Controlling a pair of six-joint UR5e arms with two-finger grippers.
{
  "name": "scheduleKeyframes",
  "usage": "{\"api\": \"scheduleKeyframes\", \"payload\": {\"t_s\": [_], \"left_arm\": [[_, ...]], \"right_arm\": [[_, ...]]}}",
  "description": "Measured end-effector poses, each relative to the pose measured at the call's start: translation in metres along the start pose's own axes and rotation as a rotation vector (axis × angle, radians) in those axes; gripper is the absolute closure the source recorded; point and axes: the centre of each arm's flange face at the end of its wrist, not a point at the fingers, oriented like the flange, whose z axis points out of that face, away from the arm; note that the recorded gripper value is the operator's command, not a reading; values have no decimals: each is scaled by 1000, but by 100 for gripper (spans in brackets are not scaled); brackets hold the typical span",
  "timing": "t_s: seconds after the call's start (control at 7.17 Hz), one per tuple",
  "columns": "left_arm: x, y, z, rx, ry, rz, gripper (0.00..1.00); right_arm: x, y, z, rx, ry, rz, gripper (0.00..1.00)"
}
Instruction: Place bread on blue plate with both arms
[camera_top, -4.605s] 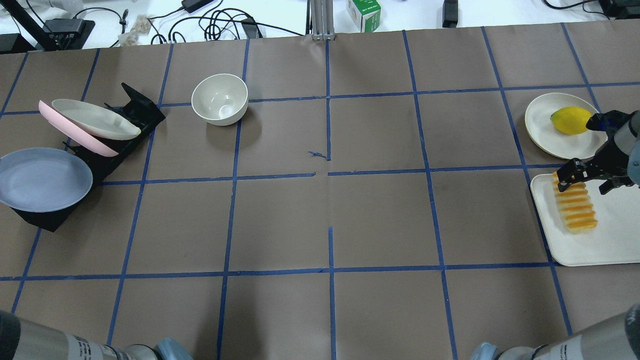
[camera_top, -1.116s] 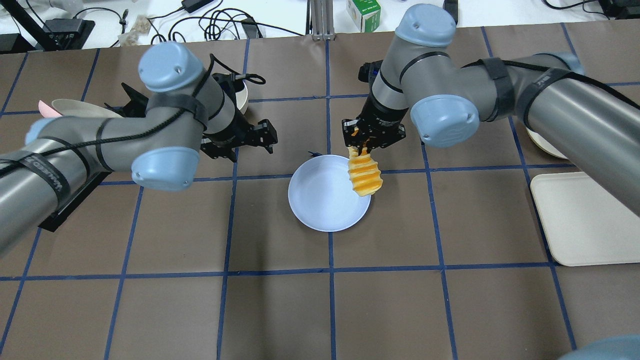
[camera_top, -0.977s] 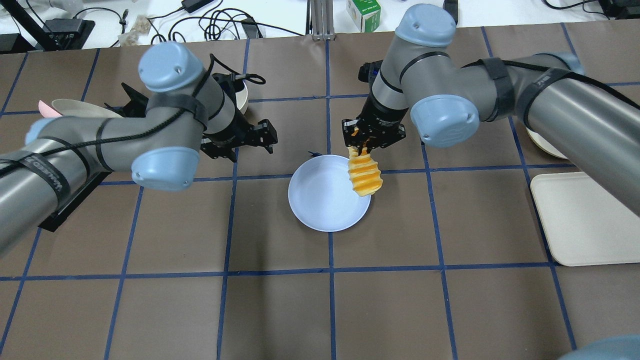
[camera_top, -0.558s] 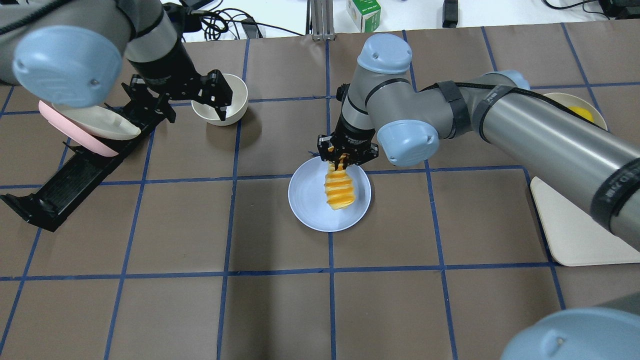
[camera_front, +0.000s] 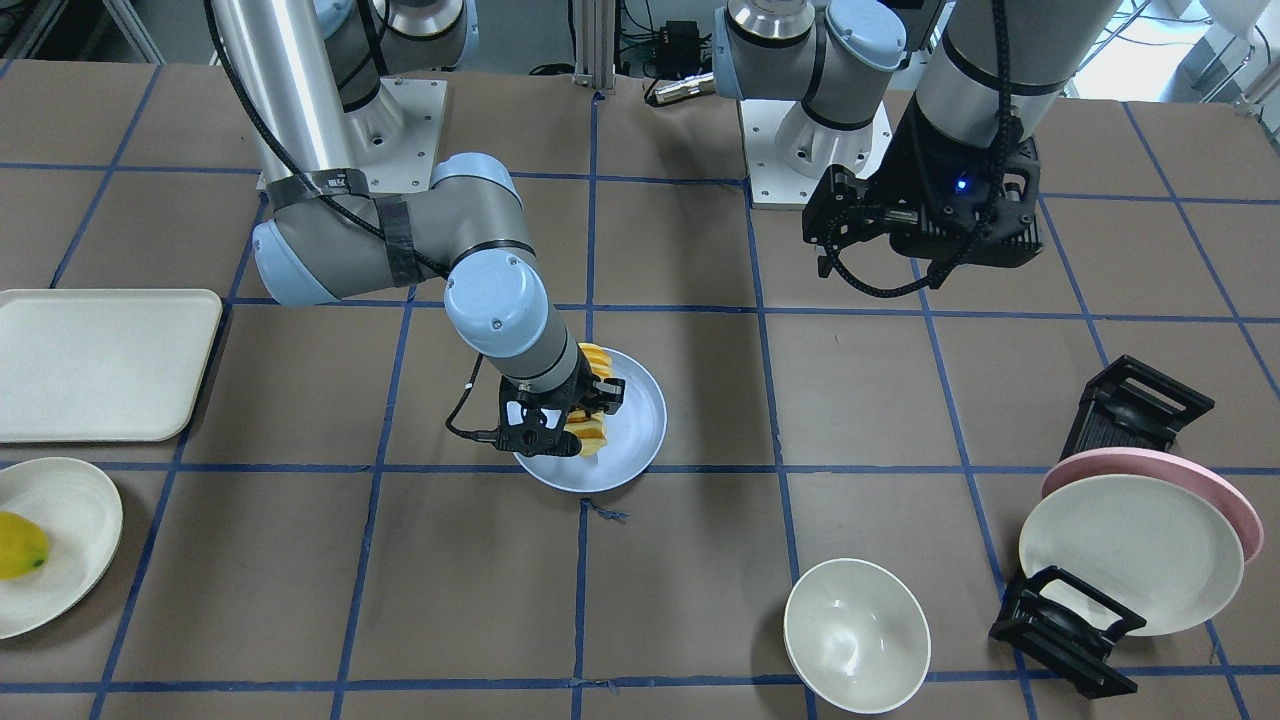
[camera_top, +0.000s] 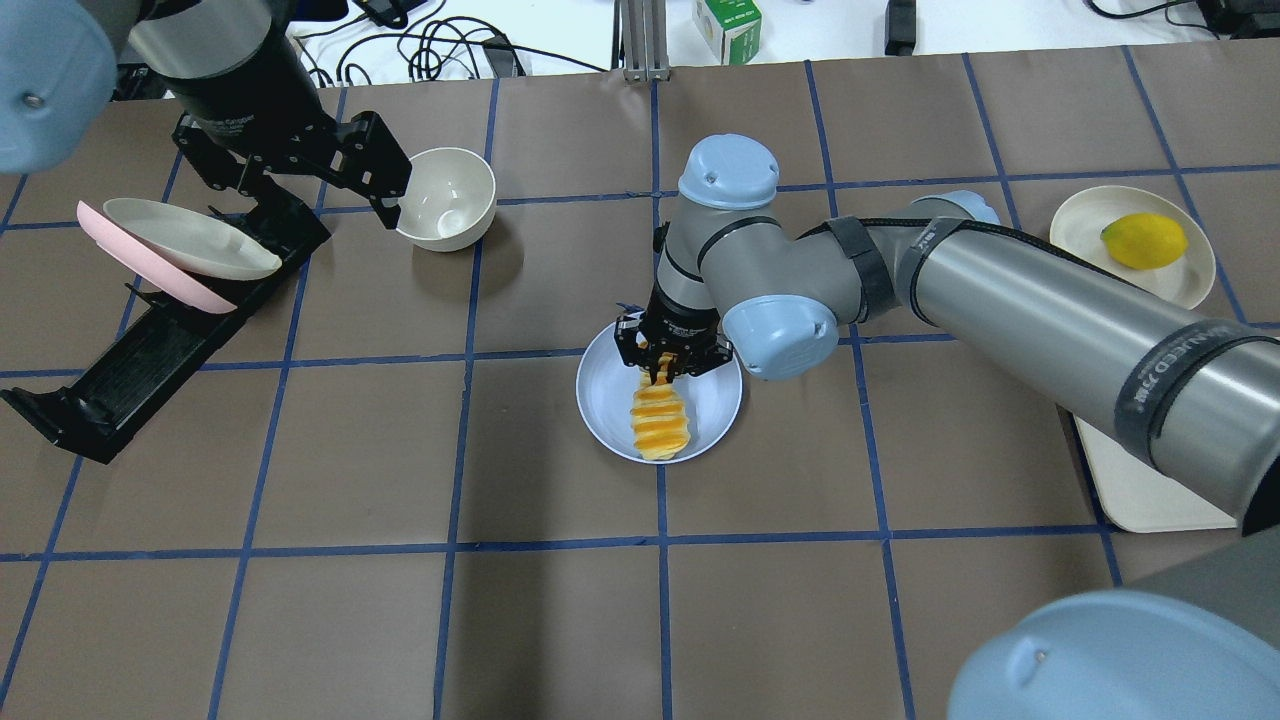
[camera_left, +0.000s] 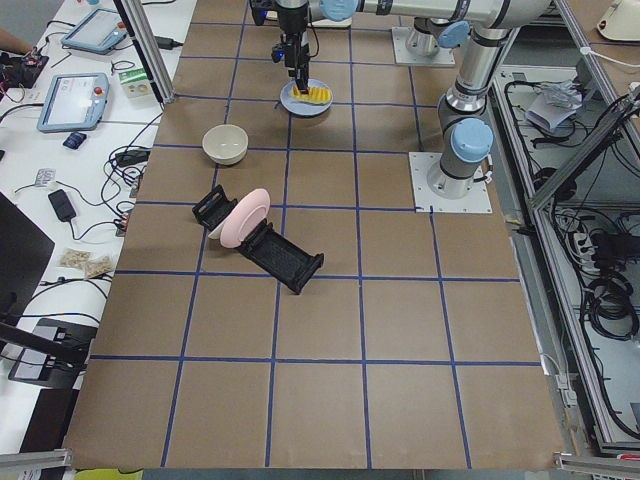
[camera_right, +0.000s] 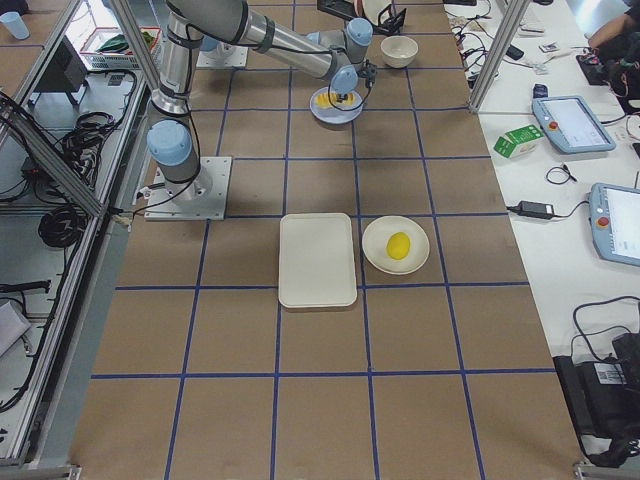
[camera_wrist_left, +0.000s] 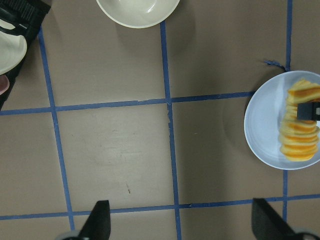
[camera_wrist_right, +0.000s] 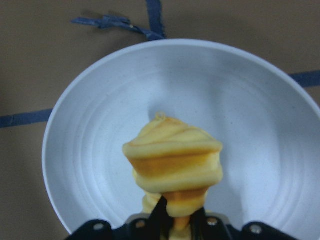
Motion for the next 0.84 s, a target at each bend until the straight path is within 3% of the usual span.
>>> {"api": "scheduleKeyframes", "payload": {"t_s": [0.42,0.84], "left_arm": [[0,8,8,-11,-1,2,0],[-3,8,9,-10,0,-6,0]], "right_arm": [[1,4,-3,3,-2,3,0],[-6,5,-33,46,-24,-1,0]]}}
